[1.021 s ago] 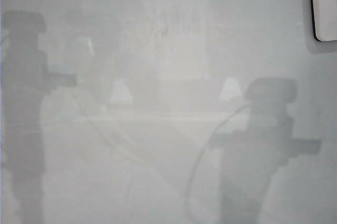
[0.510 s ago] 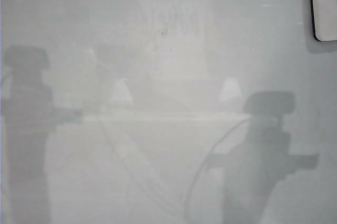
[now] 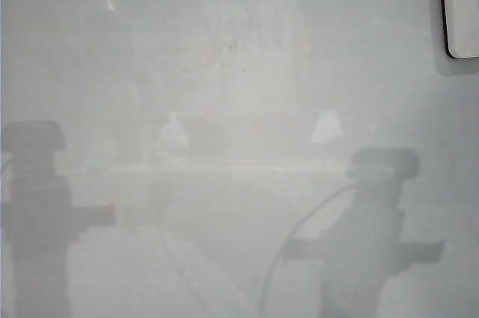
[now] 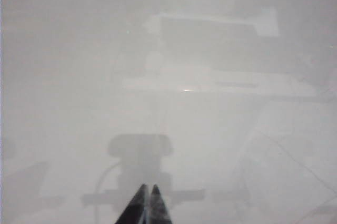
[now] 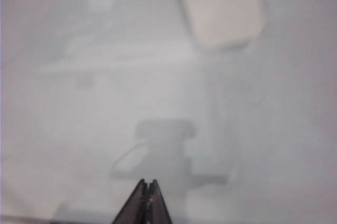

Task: Grab the whiteboard eraser that is attached to the surface of the whiteboard and use it to clean the writing on the whiteboard.

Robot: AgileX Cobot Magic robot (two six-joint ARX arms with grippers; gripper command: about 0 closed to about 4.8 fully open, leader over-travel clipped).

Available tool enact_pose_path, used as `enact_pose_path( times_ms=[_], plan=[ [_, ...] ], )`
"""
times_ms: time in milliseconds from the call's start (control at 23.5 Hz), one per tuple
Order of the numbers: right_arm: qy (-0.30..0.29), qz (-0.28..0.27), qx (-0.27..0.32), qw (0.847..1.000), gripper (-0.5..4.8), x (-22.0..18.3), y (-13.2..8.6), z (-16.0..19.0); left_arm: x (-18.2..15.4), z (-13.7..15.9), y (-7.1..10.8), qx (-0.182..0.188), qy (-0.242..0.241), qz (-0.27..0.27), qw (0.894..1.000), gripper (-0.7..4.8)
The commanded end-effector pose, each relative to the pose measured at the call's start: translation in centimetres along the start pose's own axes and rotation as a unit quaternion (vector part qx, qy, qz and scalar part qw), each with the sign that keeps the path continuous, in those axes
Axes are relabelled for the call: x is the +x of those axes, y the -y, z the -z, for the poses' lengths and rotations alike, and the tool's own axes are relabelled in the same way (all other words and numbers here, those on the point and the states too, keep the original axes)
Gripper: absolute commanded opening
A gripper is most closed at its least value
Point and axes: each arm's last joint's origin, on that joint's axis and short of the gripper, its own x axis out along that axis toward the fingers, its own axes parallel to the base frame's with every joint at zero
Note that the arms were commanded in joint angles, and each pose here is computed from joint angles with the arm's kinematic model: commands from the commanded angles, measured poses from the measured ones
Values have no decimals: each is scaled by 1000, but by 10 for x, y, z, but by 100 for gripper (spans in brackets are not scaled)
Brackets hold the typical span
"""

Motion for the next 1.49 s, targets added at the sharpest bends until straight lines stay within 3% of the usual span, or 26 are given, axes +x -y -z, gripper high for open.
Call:
enact_pose_path(
  times_ms=[43,170,638,808,936,1233,1489],
  plan=[
    [-10,-50,20,999,38,2,-2,3,0,1,0,-5,-6,0,1000,-5],
    [-13,-50,20,998,43,3,-2,6,0,4,2,-48,-24,40,998,-5],
    [-12,-63,17,998,42,3,-3,5,-1,4,3,-50,-27,53,997,-5],
    [72,35,-68,994,41,11,6,5,-1,4,3,-50,-27,53,997,-5],
    [109,66,-94,987,41,17,13,12,-1,4,3,-49,-26,53,997,-5],
    [83,94,-91,988,41,30,26,44,-1,4,3,-50,-27,53,997,-5],
    [63,111,-89,988,41,30,30,48,-1,4,3,-50,-27,53,997,-5]
  ],
)
